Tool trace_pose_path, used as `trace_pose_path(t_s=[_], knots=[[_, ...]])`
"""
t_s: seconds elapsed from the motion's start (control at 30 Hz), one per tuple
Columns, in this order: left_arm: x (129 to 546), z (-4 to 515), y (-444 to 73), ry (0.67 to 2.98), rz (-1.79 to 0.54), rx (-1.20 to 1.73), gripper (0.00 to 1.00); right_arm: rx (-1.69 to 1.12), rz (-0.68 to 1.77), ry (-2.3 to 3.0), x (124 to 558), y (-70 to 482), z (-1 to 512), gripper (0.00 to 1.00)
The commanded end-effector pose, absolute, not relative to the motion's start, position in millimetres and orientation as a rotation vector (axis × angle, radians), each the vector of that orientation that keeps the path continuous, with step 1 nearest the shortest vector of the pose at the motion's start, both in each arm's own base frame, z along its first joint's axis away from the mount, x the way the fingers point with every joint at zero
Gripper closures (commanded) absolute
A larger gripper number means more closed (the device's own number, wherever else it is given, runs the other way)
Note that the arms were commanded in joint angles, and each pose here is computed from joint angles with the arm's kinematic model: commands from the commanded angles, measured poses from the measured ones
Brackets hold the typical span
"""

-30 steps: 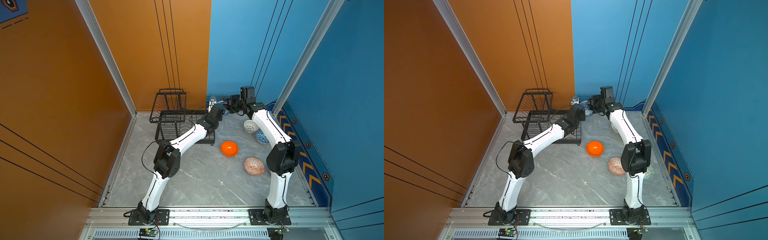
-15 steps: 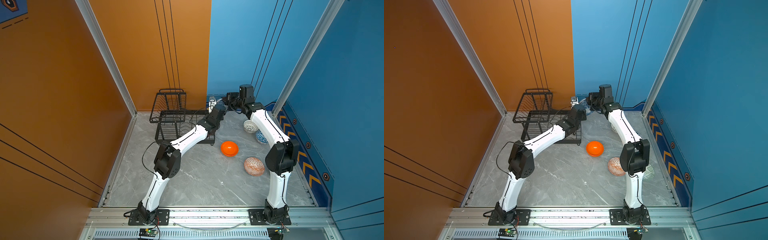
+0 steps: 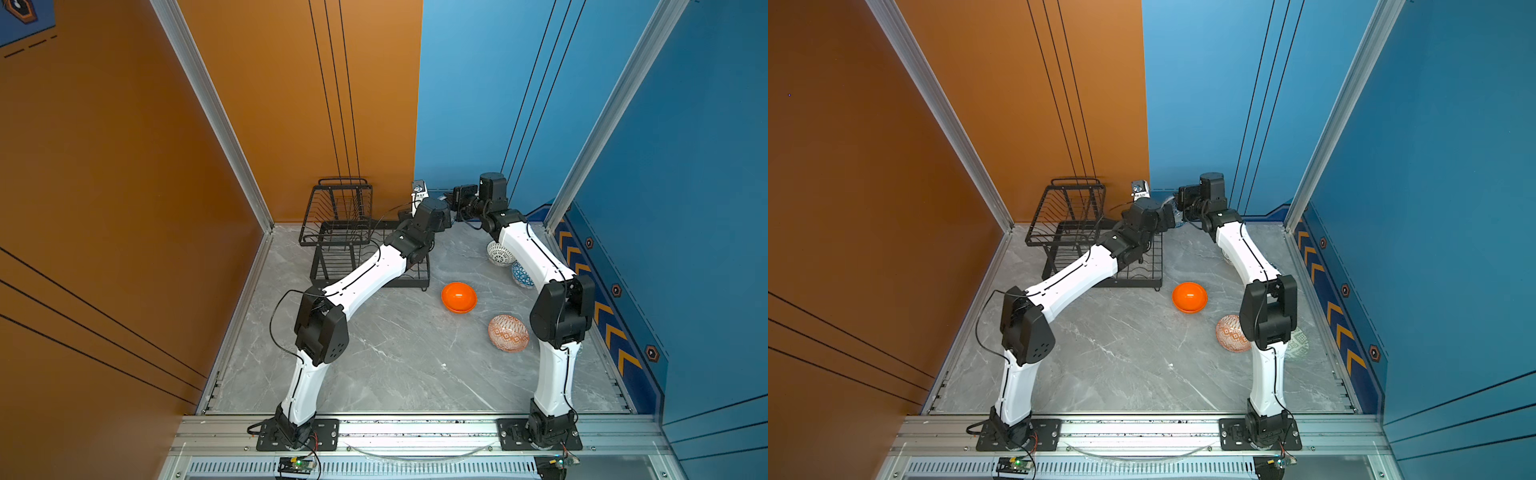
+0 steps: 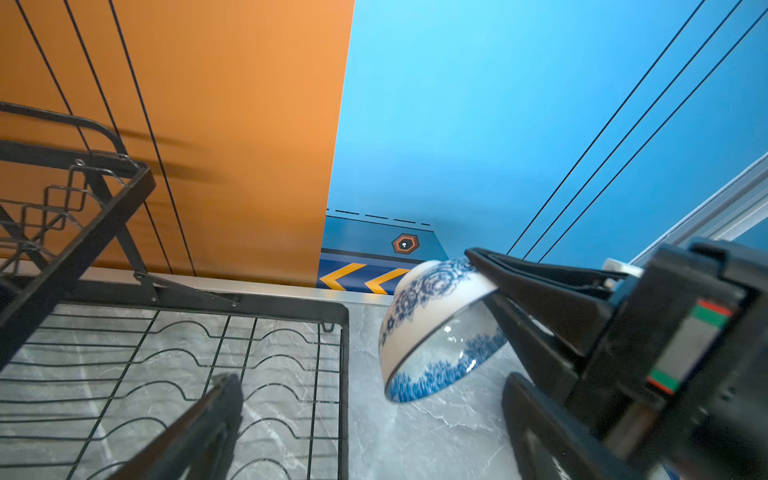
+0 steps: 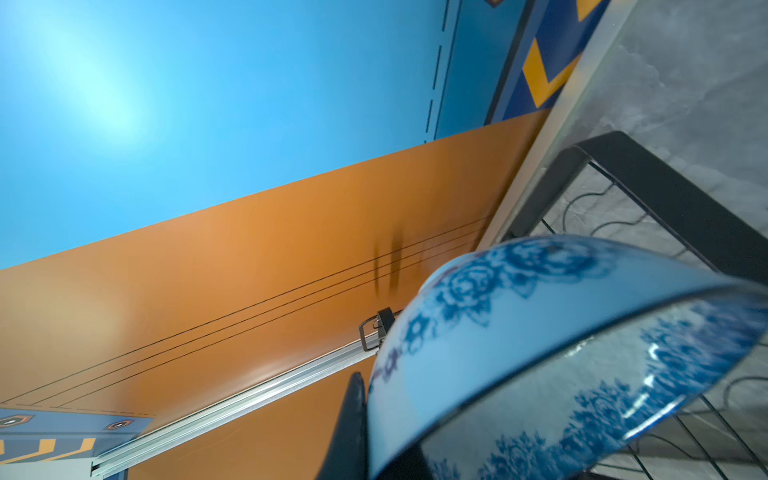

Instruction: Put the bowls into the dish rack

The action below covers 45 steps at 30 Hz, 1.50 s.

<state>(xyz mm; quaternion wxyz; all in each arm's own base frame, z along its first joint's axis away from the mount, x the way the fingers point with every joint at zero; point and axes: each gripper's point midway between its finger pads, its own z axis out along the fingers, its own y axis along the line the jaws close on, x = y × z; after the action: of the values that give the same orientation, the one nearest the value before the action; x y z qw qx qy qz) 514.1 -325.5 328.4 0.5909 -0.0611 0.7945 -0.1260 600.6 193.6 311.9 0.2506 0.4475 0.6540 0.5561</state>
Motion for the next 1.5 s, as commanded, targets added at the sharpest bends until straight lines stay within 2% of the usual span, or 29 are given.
trace_pose_path(t_s=[0.0, 0.2, 0.4, 0.67, 0.97, 1.47], knots=[[496, 337, -306, 1.93, -0.271, -0.133, 0.02, 1.035, 1.568, 1.62, 618, 181, 341, 1.0], [479, 364, -258, 2.013, -0.356, -0.24, 0.02, 0.881, 1.658, 1.52, 620, 202, 341, 1.0], [467, 389, -189, 2.036, -0.425, -0.406, 0.02, 0.729, 1.678, 1.54, 605, 251, 334, 1.0], [452, 387, -86, 2.022, -0.534, -0.662, 0.02, 0.685, 1.692, 1.583, 594, 306, 293, 1.0], [427, 377, -39, 2.0, -0.578, -0.816, 0.02, 0.683, 1.636, 1.565, 592, 356, 270, 1.0], [424, 355, -4, 1.946, -0.886, -0.973, 0.02, 0.722, 1.542, 1.556, 614, 401, 233, 1.0]])
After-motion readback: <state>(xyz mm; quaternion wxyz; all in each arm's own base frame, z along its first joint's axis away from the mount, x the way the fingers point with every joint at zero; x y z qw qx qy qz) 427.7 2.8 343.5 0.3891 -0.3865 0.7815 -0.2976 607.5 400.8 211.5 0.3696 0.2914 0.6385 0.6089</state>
